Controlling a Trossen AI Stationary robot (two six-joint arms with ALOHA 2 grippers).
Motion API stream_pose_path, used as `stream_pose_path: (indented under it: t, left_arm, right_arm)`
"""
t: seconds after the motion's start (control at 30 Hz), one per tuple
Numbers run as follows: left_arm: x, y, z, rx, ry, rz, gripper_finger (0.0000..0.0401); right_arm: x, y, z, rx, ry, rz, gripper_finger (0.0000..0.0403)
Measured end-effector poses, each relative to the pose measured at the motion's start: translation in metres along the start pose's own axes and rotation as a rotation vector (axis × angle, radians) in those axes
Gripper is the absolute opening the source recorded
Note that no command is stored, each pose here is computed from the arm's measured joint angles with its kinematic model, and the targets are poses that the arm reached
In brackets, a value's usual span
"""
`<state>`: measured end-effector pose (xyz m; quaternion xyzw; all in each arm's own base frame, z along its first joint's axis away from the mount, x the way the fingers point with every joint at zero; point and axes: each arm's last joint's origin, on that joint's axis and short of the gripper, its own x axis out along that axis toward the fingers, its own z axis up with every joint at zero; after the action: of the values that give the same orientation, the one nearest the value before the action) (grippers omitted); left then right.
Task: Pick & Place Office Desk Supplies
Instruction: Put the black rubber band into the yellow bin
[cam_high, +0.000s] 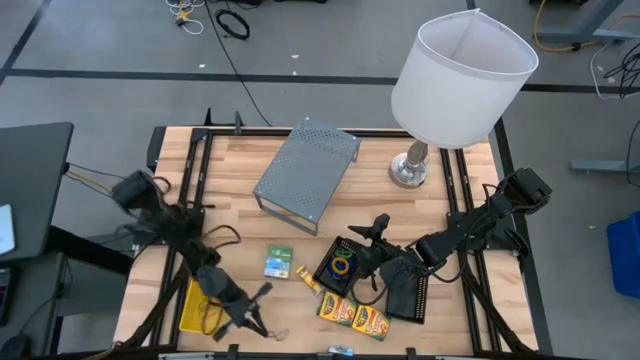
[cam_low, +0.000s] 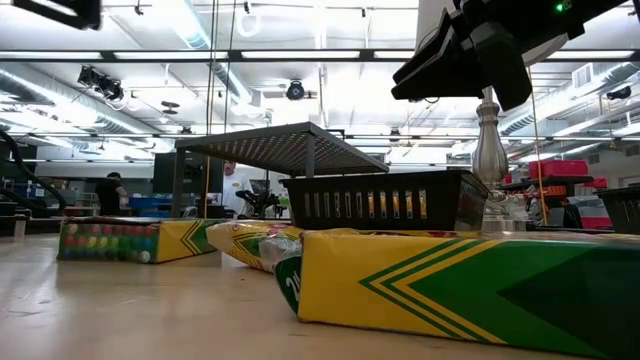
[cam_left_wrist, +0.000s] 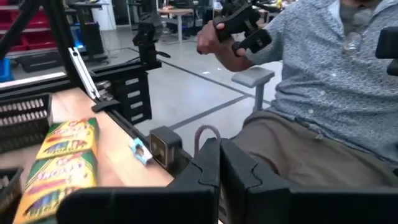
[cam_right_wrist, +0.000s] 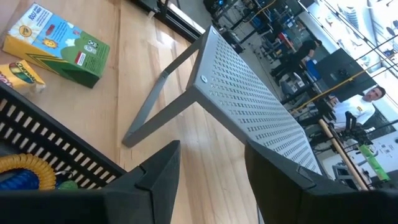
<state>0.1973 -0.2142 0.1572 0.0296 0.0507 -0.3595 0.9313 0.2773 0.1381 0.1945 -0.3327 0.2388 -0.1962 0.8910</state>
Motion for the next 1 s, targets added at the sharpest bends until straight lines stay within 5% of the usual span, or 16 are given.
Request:
stream_pose_path:
  t: [0.6,1.0]
  left_arm:
    - [-0.108,-0.049,0.047,-0.187,0.123,0.048,0.0001]
    - [-0.146,-0.058,0.045,-0.296,0.196,0.102,0.0001]
  right_arm:
    - [0.000,0.000,0.000,0.033,0.000,0.000,0.0188]
    - [0.000,0.000,0.000,0.033,0.000,0.004,0.0188]
